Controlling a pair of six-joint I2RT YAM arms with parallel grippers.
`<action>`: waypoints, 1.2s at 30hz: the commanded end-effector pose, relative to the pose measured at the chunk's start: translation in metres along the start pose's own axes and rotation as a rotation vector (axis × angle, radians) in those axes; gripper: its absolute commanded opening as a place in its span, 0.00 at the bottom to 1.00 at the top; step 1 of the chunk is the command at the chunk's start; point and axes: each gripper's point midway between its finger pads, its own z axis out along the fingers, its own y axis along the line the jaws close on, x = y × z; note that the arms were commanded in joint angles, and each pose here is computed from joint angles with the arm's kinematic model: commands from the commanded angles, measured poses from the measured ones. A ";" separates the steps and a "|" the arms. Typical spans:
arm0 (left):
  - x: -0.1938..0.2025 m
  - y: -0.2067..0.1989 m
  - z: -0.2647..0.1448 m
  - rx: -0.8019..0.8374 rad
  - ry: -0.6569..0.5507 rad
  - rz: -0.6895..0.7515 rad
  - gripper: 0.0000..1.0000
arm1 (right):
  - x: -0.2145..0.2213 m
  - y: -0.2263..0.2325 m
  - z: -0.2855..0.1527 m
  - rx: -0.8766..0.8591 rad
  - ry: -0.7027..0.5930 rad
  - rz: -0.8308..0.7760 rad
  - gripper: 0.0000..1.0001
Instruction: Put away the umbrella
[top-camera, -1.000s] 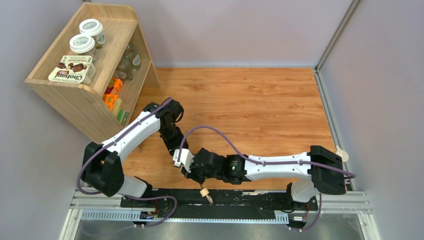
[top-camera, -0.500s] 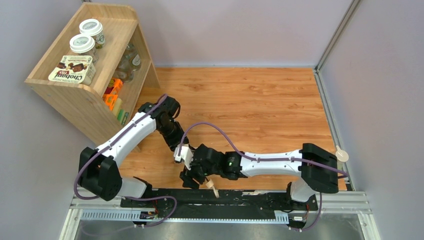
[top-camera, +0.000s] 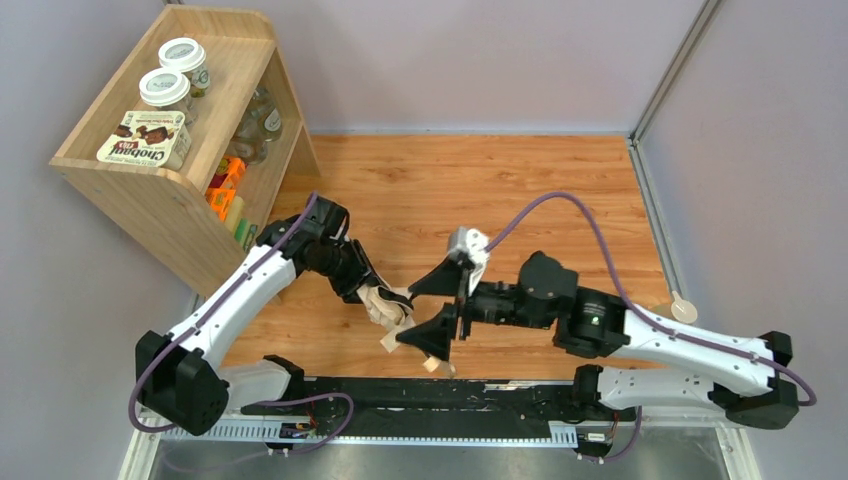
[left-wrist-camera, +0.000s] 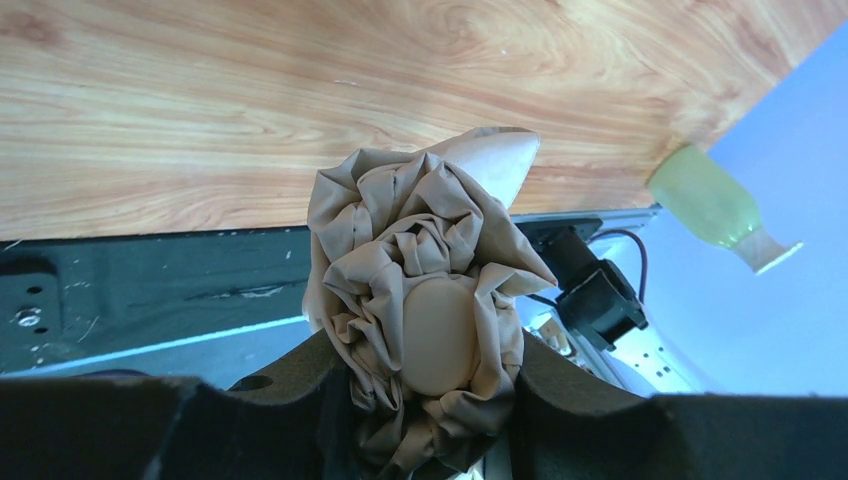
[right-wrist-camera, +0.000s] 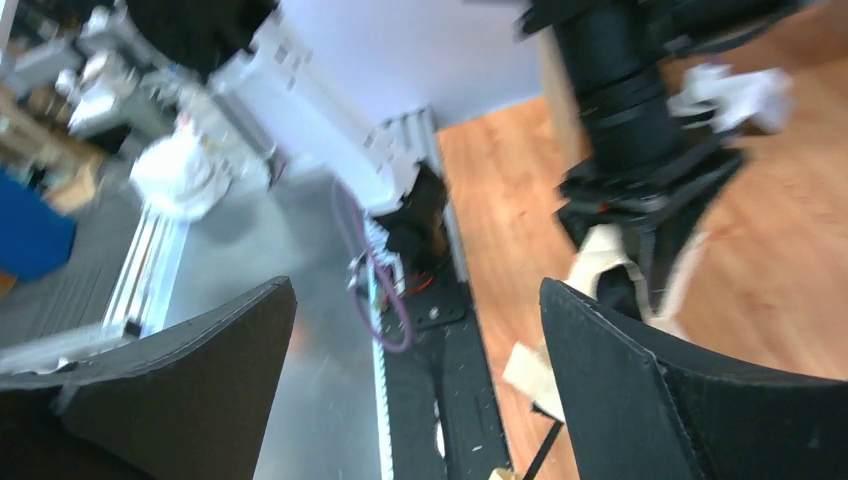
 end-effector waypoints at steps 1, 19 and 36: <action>0.002 -0.042 -0.012 0.236 0.001 0.065 0.00 | -0.003 -0.065 -0.031 0.379 0.008 0.127 0.98; -0.076 -0.097 -0.081 0.232 -1.117 0.971 0.00 | 0.058 -0.166 -0.115 0.816 -0.021 0.396 1.00; -0.061 -0.082 0.021 0.189 -0.884 0.963 0.00 | 0.095 -0.174 -0.101 0.791 0.067 0.435 1.00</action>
